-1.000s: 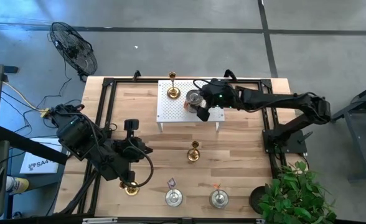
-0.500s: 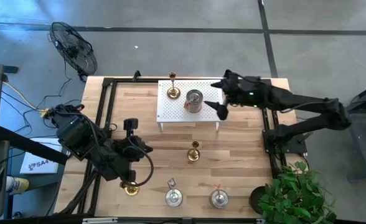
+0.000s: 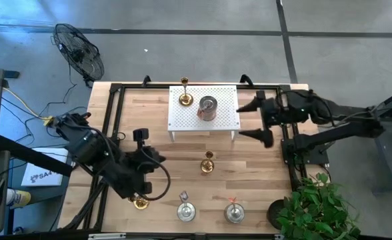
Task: Pick & Place candle stick holders
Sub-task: Put the bottom gold candle holder on the shelf aligned with the other gold candle holder
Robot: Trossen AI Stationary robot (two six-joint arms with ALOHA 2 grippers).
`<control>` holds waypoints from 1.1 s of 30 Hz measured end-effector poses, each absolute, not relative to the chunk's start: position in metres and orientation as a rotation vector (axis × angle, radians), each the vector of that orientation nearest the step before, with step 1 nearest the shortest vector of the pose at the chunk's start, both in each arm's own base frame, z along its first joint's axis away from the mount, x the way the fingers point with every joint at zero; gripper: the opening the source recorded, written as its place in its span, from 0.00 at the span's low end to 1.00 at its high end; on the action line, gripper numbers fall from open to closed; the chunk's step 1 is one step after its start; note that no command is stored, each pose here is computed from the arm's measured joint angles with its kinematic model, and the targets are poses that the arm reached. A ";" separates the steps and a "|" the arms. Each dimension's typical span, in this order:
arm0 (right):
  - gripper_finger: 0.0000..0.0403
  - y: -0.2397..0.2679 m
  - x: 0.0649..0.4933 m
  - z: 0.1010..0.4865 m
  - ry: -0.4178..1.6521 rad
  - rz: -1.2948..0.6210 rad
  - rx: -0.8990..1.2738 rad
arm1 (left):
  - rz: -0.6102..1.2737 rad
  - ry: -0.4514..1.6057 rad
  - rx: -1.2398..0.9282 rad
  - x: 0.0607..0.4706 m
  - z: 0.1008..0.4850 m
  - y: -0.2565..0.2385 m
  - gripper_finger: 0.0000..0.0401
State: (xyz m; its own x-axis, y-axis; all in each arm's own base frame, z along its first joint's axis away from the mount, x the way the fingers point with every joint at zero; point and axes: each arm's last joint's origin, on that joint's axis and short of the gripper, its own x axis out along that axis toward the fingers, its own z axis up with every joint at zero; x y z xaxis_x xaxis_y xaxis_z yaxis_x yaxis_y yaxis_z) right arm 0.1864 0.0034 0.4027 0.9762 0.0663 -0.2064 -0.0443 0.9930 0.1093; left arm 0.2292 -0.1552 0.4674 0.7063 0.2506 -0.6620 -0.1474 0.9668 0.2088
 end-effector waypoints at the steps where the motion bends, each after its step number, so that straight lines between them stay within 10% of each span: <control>1: 0.96 0.006 0.184 0.404 0.205 0.078 0.118 | 0.232 0.758 0.142 0.230 0.465 -0.156 0.00; 25: 0.96 0.017 0.182 0.405 0.199 0.156 0.131 | 0.190 0.903 -0.273 0.257 0.403 -0.190 0.01; 33: 0.96 0.017 0.180 0.398 0.279 0.151 0.126 | 0.271 0.866 -0.300 0.246 0.406 -0.190 0.15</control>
State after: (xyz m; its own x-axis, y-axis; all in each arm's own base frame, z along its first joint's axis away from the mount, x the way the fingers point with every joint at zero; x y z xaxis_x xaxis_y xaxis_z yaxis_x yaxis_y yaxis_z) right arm 0.1803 0.0170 0.3976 0.9500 0.1657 -0.2645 -0.1309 0.9808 0.1444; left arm 0.2463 -0.1899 0.4060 0.6184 0.1108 -0.7780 -0.3518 0.9243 -0.1479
